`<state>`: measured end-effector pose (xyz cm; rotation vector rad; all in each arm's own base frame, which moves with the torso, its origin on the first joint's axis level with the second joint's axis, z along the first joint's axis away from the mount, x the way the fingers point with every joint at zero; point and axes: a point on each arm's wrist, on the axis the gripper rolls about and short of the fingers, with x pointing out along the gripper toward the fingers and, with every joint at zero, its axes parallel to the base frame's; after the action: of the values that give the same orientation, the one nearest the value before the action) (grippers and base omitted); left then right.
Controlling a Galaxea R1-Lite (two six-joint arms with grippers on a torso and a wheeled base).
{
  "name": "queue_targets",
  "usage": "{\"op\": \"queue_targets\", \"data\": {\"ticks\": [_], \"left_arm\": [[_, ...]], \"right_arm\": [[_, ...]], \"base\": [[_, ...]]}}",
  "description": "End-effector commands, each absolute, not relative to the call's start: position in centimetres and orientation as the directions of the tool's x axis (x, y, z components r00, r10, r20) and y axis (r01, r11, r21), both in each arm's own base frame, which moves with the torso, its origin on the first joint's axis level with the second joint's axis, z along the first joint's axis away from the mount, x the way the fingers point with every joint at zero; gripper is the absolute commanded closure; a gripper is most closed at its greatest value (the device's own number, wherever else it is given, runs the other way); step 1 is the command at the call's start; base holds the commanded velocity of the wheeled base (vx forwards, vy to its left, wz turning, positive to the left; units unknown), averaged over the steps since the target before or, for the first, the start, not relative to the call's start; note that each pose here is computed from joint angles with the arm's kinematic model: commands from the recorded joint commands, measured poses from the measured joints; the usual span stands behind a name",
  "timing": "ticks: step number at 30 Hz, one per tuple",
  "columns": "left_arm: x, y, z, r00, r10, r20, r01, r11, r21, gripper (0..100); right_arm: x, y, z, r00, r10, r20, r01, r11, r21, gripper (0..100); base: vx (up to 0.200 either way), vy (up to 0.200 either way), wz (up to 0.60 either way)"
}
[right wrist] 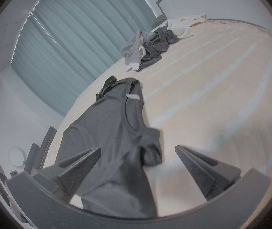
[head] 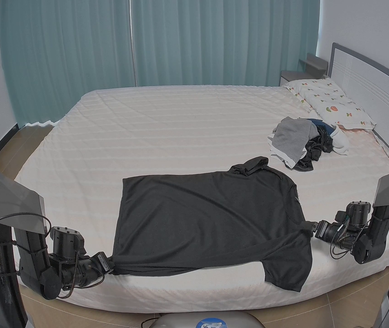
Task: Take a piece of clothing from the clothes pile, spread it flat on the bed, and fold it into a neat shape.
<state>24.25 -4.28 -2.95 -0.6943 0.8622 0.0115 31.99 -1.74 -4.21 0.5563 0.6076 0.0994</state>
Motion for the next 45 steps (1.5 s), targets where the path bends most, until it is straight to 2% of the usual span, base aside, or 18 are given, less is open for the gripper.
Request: {"op": "queue_targets", "data": {"ticks": [1, 5, 10, 15, 30, 37, 38, 45], "left_arm": [[24.3, -4.2, -3.2, 0.661, -0.259, -0.704, -0.285, 0.782, -0.554, 100], [24.3, -4.2, -3.2, 0.659, -0.260, -0.706, -0.286, 0.782, -0.554, 100], [24.4, -4.2, -3.2, 0.661, -0.259, -0.704, -0.285, 0.782, -0.554, 100], [24.4, -4.2, -3.2, 0.660, -0.258, -0.705, -0.285, 0.783, -0.553, 100], [24.3, -4.2, -3.3, 0.658, -0.258, -0.707, -0.286, 0.783, -0.552, 100], [24.3, -4.2, -3.3, 0.659, -0.258, -0.706, -0.284, 0.784, -0.552, 100], [24.3, -4.3, -3.3, 0.658, -0.259, -0.707, -0.284, 0.784, -0.551, 100], [24.3, -4.2, -3.3, 0.658, -0.258, -0.707, -0.285, 0.784, -0.551, 100]], "right_arm": [[28.4, -1.6, -2.4, 0.804, 0.286, -0.521, 0.052, 0.840, 0.540, 0], [25.7, -0.8, -3.1, 0.744, 0.339, -0.575, 0.049, 0.831, 0.553, 0], [24.7, -0.6, -4.6, 0.709, 0.355, -0.609, 0.064, 0.828, 0.557, 0], [24.0, -0.1, -6.9, 0.658, 0.366, -0.658, 0.027, 0.862, 0.506, 0], [24.3, 1.3, -6.1, 0.658, 0.413, -0.630, -0.032, 0.851, 0.524, 0], [24.7, 1.6, -5.9, 0.668, 0.416, -0.616, -0.018, 0.837, 0.546, 0], [24.7, 1.5, -6.2, 0.663, 0.411, -0.626, -0.009, 0.840, 0.543, 100], [24.5, 1.1, -5.8, 0.676, 0.395, -0.622, 0.004, 0.842, 0.540, 100]], "base": [[0.000, 0.000, 0.00], [0.000, 0.000, 0.00], [0.000, 0.000, 0.00], [0.000, 0.000, 0.00], [0.000, 0.000, 0.00], [0.000, 0.000, 0.00], [0.000, 0.000, 0.00], [0.000, 0.000, 0.00]]}}
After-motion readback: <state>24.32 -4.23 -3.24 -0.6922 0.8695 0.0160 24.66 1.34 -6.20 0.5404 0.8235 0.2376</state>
